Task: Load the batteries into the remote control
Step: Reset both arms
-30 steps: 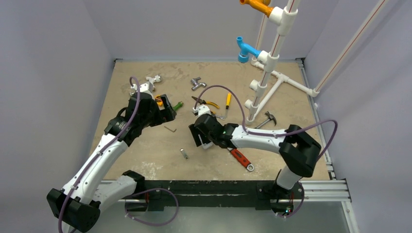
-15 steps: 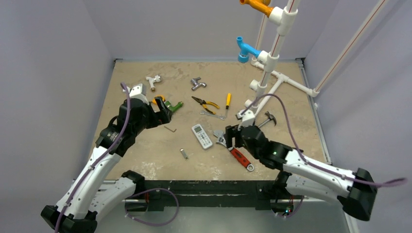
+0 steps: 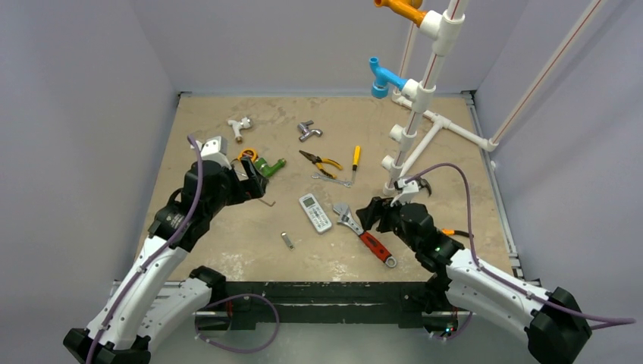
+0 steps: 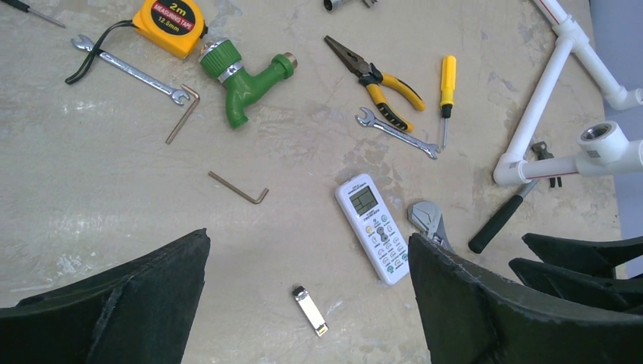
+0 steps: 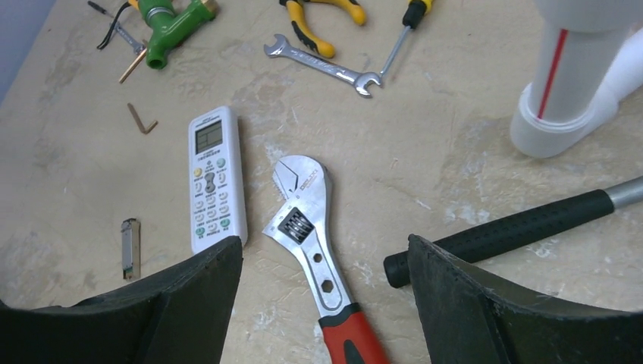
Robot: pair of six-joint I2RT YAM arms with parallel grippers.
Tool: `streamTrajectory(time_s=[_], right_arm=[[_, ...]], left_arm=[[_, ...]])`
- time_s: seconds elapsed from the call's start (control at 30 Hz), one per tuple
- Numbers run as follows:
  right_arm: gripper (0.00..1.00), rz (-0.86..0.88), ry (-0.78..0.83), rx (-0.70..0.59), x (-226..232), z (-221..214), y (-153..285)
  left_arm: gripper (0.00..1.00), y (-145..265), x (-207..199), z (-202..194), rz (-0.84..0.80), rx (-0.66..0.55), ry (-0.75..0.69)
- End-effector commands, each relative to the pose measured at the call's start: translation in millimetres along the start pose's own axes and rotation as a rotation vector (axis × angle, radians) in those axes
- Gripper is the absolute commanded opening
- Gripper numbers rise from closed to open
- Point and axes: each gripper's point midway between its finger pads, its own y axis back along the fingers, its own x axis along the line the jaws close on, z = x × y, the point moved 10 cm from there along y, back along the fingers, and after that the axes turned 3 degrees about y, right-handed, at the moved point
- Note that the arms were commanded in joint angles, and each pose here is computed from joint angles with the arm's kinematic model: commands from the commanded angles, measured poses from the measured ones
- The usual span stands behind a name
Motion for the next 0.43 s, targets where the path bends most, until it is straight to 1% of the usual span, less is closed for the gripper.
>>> streamTrajectory(time_s=[0.0, 0.17, 0.27, 0.3, 0.37, 0.4], right_arm=[[0.79, 0.119, -0.042, -0.095, 14.3, 13.5, -6.7], [0.81, 0.125, 0.007, -0.139, 12.4, 15.9, -7.0], [0.81, 0.093, 0.041, -0.205, 6.6, 17.9, -6.1], [0.83, 0.098, 0.052, -0.226, 5.5, 18.0, -5.1], [0.91, 0.108, 0.052, -0.268, 3.9, 18.2, -2.7], [0.92, 0.105, 0.053, -0.279, 2.5, 17.3, -2.3]], left_arm=[[1.00, 1.5, 1.7, 5.4, -0.002, -0.059, -0.026], [1.00, 2.4, 2.5, 5.8, -0.008, -0.079, -0.030], [1.00, 1.6, 2.4, 5.5, -0.008, -0.072, -0.039], [1.00, 1.3, 2.4, 5.7, -0.005, -0.071, -0.039], [1.00, 1.3, 2.2, 6.3, -0.002, -0.074, -0.033], [1.00, 2.3, 1.7, 7.1, -0.008, -0.083, -0.026]])
